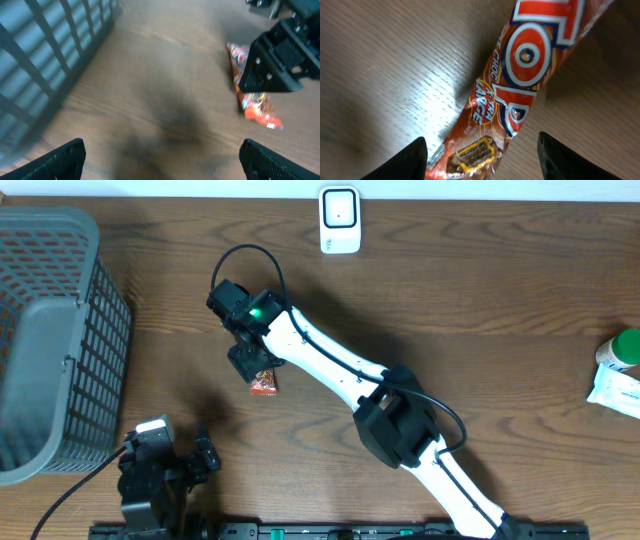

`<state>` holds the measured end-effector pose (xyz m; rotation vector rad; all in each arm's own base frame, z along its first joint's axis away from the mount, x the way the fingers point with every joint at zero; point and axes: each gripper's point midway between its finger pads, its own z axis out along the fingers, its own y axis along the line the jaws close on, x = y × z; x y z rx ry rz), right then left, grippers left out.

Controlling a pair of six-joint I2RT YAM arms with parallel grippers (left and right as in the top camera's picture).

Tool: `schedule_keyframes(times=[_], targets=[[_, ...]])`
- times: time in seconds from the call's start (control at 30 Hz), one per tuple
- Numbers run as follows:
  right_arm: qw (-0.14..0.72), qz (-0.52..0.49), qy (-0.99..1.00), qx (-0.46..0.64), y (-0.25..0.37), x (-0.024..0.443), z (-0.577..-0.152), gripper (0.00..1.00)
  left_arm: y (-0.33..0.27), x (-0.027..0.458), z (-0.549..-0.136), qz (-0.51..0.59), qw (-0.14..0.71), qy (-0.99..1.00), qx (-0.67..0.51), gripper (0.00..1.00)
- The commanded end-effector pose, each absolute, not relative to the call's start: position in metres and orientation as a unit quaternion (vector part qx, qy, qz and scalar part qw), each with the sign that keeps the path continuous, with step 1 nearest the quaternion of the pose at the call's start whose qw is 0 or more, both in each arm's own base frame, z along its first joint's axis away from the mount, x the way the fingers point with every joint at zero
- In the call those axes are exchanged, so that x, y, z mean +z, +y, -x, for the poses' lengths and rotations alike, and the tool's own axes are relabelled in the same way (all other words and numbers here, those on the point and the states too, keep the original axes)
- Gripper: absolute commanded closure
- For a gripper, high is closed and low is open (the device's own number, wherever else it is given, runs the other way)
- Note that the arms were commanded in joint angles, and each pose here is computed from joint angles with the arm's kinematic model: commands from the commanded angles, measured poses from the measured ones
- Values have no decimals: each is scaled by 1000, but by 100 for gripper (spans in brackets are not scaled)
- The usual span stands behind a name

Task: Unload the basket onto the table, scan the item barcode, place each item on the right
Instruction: 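Lower the right gripper and grasp the red bar's top end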

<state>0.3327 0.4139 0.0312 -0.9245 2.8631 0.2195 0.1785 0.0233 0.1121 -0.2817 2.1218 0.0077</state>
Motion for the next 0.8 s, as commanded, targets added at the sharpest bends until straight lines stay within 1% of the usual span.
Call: schedule_keyframes(times=[0.0, 0.1, 0.17, 0.27, 0.37, 0.43, 0.57, 0.67, 0.77], targets=[[47, 297, 951, 67, 411, 19, -329, 32, 18, 98, -179, 113, 467, 877, -11, 2], [43, 297, 952, 65, 410, 16, -327, 28, 18, 90, -179, 114, 458, 882, -11, 2], [37, 297, 952, 61, 407, 11, -325, 28, 18, 86, -180, 114, 457, 882, -11, 2], [29, 296, 953, 56, 404, 3, -322, 32, 18, 83, -179, 114, 453, 884, -11, 2], [19, 292, 955, 49, 398, -7, -318, 33, 18, 83, -180, 114, 455, 883, -11, 2], [15, 289, 956, 47, 396, -12, -316, 32, 19, 89, -184, 113, 468, 877, -10, 2], [9, 289, 956, 44, 393, -21, -313, 33, 21, 123, -204, 90, 537, 839, 0, 2], [11, 289, 956, 45, 394, -21, -314, 42, 22, 150, -214, 56, 585, 809, 22, 2], [13, 289, 956, 46, 395, -21, -314, 53, 22, 153, -215, 50, 590, 805, 26, 2]])
